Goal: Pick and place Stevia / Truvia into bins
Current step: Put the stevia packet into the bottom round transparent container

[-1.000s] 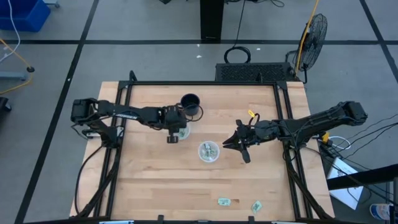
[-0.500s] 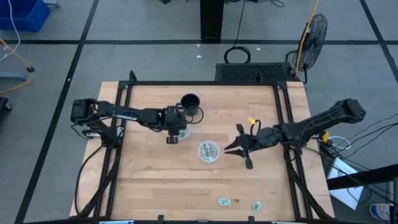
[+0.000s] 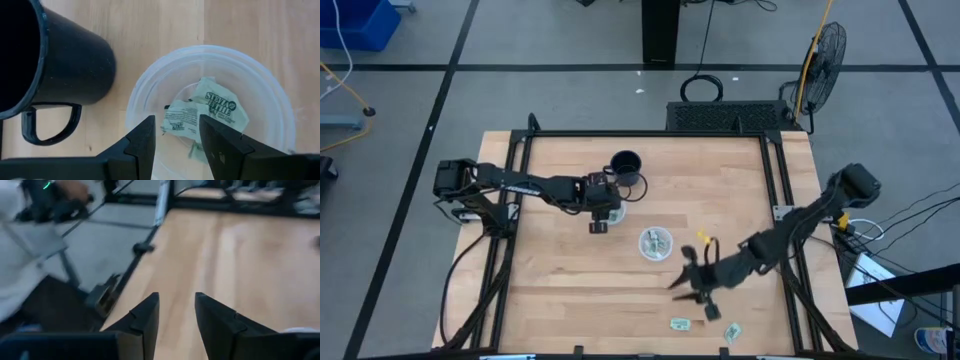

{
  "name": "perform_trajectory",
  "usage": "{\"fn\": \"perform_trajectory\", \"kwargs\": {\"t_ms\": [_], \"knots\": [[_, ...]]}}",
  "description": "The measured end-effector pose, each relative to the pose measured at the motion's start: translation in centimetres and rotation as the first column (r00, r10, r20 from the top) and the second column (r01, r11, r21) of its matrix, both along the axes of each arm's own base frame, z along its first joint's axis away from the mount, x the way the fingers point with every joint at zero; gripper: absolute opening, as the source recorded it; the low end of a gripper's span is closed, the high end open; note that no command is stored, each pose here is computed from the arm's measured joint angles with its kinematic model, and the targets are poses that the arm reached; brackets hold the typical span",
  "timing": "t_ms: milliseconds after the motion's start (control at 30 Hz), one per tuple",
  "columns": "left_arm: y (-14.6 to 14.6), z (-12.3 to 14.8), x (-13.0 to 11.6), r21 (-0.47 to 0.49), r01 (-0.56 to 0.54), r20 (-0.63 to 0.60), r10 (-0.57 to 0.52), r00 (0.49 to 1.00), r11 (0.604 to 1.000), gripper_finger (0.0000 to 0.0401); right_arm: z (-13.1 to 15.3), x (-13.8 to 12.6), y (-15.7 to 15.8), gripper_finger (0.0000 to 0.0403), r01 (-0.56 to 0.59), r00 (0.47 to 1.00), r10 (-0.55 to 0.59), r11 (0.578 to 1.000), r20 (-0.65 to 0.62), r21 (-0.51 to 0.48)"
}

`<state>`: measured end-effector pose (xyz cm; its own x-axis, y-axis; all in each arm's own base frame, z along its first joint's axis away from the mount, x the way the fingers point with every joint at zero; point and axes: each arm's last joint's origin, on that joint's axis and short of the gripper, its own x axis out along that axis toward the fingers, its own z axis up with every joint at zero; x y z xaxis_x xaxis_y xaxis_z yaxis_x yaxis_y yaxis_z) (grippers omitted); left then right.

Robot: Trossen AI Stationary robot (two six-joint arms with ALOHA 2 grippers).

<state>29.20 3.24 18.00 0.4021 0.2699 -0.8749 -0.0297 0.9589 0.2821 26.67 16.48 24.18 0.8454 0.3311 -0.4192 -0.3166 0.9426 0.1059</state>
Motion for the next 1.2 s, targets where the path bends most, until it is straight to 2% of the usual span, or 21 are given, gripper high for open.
{"fn": "perform_trajectory", "kwargs": {"t_ms": [67,167,333,433,567,733,867,1000,1200], "knots": [[-0.1,0.0,0.0,-0.007,-0.012,0.005,0.012,1.000,1.000,0.0159,-1.3,-0.1,1.2,0.0123,-0.034,0.999,0.033,0.999,-0.038,-0.021],[-0.4,0.0,0.1,-0.028,-0.017,0.012,0.018,1.000,0.999,0.0159,-4.4,-0.1,2.8,0.0120,-0.012,0.991,0.007,0.999,-0.133,-0.037],[-1.0,0.0,0.1,-0.057,-0.012,0.019,0.013,1.000,0.998,0.0159,-9.5,0.0,4.5,0.0119,0.002,0.974,-0.044,0.983,-0.221,-0.186],[-1.3,0.0,0.1,-0.057,-0.002,0.019,0.003,1.000,0.998,0.0159,-11.4,-0.2,4.9,0.0126,-0.018,0.962,-0.043,0.976,-0.269,-0.219],[-1.4,0.0,0.1,-0.058,0.002,0.019,0.000,1.000,0.998,0.0159,-12.0,-0.3,5.1,0.0136,-0.006,0.956,-0.055,0.978,-0.287,-0.207],[-1.4,0.0,0.1,-0.059,-0.002,0.020,0.003,1.000,0.998,0.0159,-12.0,-0.5,5.5,0.0147,0.012,0.950,-0.055,0.990,-0.307,-0.142],[-1.4,0.0,0.1,-0.062,-0.007,0.021,0.008,1.000,0.998,0.0159,-12.4,-1.0,6.2,0.0154,-0.009,0.949,-0.038,0.989,-0.312,-0.146],[-1.4,0.0,0.2,-0.061,-0.005,0.024,0.006,1.000,0.998,0.0159,-12.5,-0.8,6.9,0.0155,-0.030,0.964,-0.004,0.992,-0.264,-0.123],[-1.4,0.1,0.3,-0.060,-0.003,0.040,0.006,0.999,0.998,0.0159,-14.9,-0.5,7.0,0.0156,-0.022,0.958,-0.024,0.988,-0.287,-0.155]]}}
